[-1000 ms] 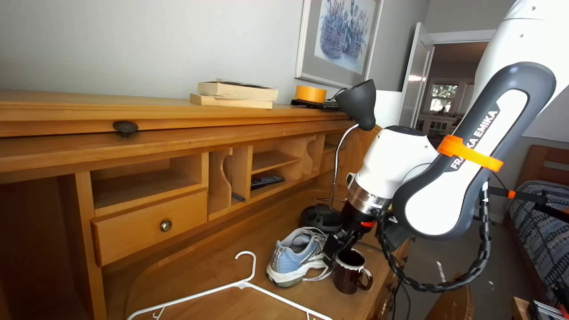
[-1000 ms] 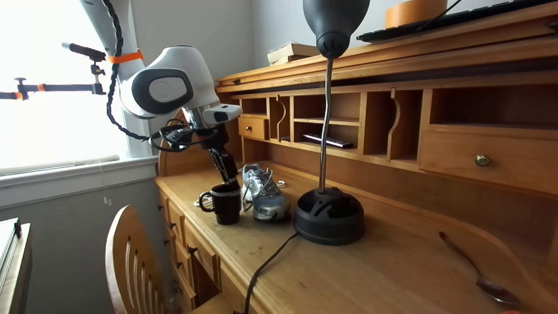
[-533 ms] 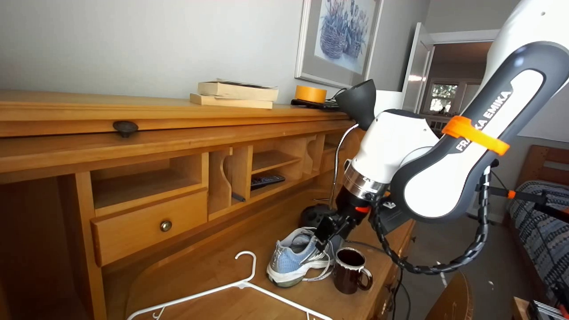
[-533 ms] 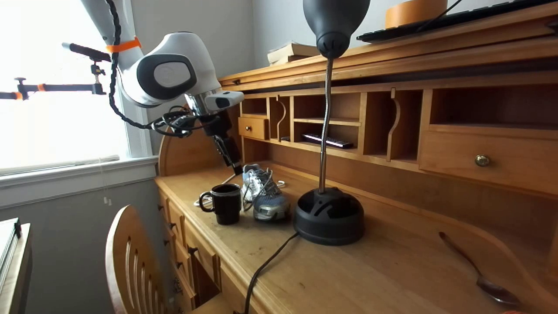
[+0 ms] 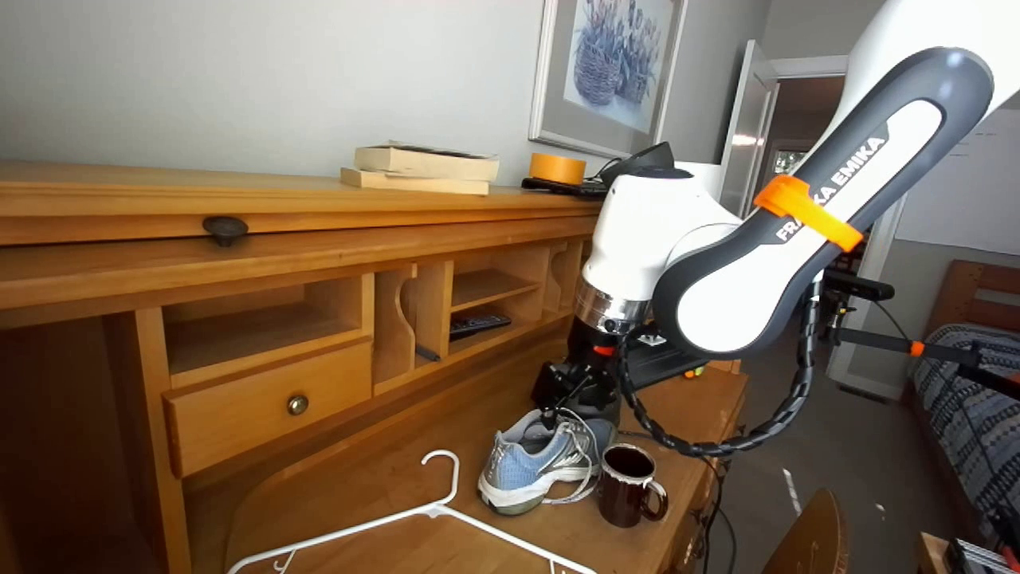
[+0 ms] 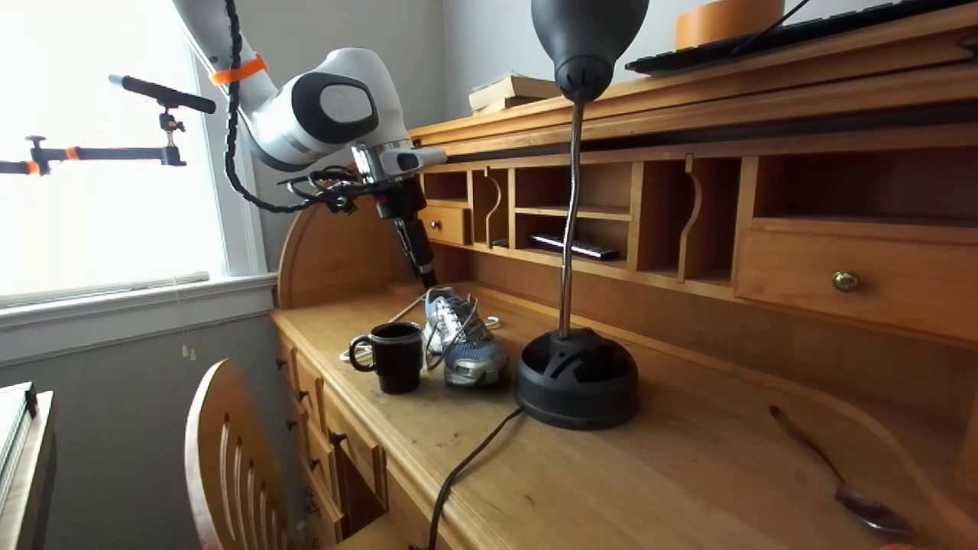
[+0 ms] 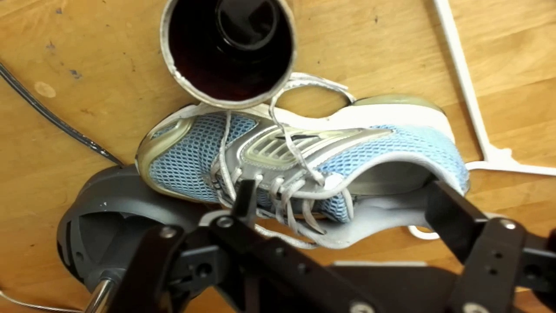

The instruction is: Remove the cup from the shoe and place the shoe on top of the cup

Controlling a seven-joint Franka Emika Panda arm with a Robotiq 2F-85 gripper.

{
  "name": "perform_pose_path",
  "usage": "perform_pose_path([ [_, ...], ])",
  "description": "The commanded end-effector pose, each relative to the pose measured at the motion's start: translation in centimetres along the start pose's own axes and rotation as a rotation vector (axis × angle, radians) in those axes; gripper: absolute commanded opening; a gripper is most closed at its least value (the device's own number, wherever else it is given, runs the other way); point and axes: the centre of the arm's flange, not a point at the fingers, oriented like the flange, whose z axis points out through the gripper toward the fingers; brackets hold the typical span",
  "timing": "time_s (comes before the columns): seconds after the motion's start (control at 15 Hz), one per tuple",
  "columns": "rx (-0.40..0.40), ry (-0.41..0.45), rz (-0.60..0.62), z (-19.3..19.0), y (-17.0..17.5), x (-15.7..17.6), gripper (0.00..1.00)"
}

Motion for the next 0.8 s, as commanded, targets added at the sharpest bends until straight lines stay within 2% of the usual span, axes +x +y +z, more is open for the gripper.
perform_pose_path([
  [0.0, -0.091, -0.053, 0.034, 0.5, -2.8, 1.0, 1.00],
  [0.27, -0.174, -0.066, 0.065, 2.1, -4.2, 1.4, 1.00],
  [0.4, -0.204, -0.038, 0.083, 3.2, -4.4, 1.6, 1.00],
  [0.73, -0.235, -0.007, 0.141, 5.6, -4.2, 1.9, 1.00],
])
